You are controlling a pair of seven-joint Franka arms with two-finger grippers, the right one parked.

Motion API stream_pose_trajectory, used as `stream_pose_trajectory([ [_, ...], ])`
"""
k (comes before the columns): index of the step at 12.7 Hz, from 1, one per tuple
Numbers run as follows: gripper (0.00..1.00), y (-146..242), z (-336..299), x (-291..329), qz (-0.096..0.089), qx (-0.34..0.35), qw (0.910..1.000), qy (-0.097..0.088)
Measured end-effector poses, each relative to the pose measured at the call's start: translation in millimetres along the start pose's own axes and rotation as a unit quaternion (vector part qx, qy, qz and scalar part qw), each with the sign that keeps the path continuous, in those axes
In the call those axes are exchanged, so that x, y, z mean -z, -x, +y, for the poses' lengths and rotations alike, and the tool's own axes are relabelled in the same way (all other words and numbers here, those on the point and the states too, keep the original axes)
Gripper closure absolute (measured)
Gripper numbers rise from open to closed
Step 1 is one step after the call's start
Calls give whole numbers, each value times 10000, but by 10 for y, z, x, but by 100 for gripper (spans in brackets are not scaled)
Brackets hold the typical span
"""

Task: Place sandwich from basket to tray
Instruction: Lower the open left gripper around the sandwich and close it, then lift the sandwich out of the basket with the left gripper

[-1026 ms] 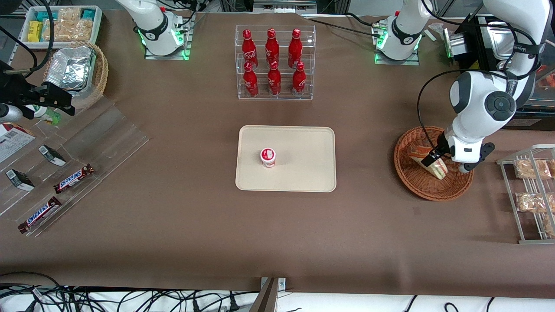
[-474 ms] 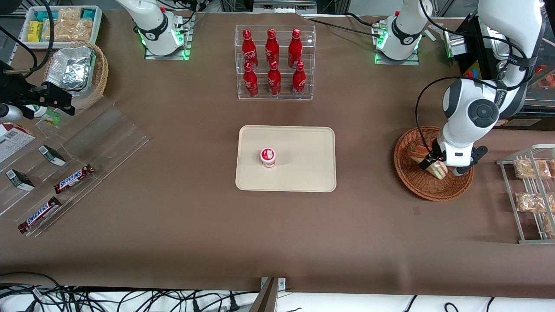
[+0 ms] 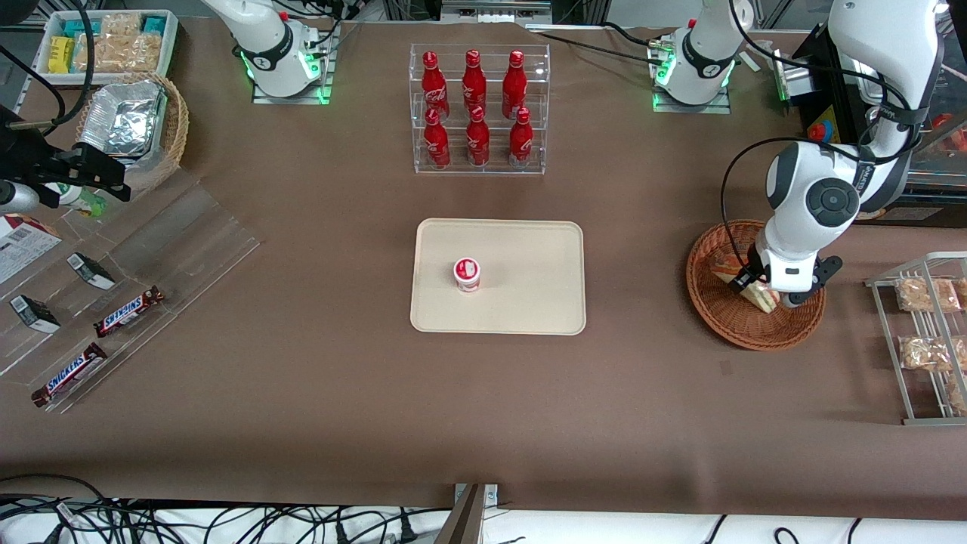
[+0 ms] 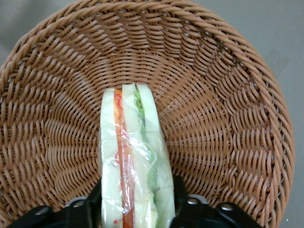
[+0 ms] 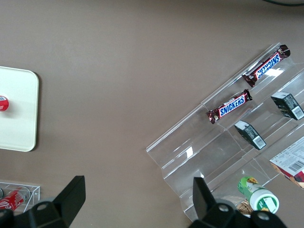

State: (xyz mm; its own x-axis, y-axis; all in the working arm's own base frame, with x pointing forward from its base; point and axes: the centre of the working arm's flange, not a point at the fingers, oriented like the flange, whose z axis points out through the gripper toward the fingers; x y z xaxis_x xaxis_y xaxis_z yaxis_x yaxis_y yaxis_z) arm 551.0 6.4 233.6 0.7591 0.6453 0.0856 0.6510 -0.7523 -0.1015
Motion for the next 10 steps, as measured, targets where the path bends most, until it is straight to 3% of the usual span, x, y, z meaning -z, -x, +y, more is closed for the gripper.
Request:
stream_pose_trajectory([
  [2, 62, 10, 2, -4, 46, -97, 9999, -46],
  [6, 70, -21, -16, 106, 20, -204, 9997, -149],
  [9, 81, -162, -24, 588, -26, -428, 9984, -358],
  [10, 81, -212, 1, 796, -81, -499, 9981, -345],
])
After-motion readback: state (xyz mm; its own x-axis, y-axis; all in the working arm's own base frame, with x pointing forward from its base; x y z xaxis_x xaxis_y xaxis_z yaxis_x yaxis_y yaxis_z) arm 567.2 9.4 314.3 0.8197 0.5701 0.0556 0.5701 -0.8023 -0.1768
